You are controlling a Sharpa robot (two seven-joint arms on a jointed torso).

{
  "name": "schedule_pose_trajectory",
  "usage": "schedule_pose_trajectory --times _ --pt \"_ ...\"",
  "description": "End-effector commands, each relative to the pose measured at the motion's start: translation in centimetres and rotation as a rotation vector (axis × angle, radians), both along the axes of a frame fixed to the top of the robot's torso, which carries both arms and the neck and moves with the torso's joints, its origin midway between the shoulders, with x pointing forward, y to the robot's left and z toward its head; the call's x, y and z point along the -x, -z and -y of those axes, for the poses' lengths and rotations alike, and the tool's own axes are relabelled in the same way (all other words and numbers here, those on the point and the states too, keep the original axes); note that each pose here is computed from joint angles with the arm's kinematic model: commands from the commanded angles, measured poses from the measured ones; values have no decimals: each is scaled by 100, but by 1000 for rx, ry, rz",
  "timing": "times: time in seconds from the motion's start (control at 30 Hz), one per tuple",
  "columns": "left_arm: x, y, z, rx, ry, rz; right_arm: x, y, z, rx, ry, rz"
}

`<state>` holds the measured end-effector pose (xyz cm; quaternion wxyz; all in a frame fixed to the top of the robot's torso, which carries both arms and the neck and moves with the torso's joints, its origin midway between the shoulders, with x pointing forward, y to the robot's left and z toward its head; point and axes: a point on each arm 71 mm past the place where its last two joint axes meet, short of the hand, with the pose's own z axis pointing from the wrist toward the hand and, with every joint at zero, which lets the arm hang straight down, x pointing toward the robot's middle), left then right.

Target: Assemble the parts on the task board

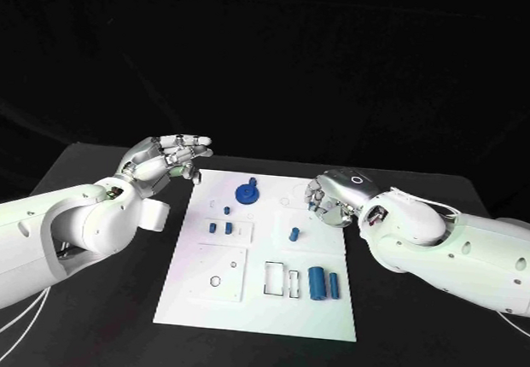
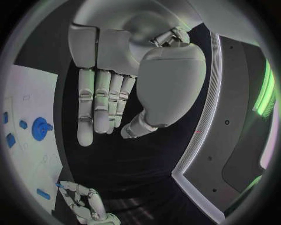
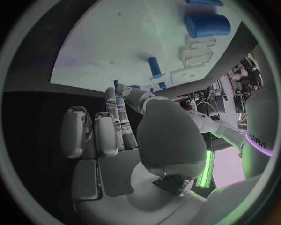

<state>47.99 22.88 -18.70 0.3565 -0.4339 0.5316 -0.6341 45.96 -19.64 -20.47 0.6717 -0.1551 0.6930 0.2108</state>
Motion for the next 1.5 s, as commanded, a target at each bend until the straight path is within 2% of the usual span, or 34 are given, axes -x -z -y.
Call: schedule_pose_trajectory --times 0.03,0.27,0.53,0.77,1.03,1.5 --pt "3 -5 26 5 18 5 64 -67 -74 -52 -21 23" --pt "-1 7 37 6 19 4 244 -162 -370 -142 -108 28" --pt "-9 19 70 8 24 1 415 -149 -744 -206 -212 -2" --pt "-20 29 132 11 33 -1 533 36 -1003 -231 -272 -63" --pt "-24 35 181 14 41 -4 616 284 -1181 -233 -302 -124" --pt "-21 37 208 15 50 -9 638 507 -1282 -214 -305 -171"
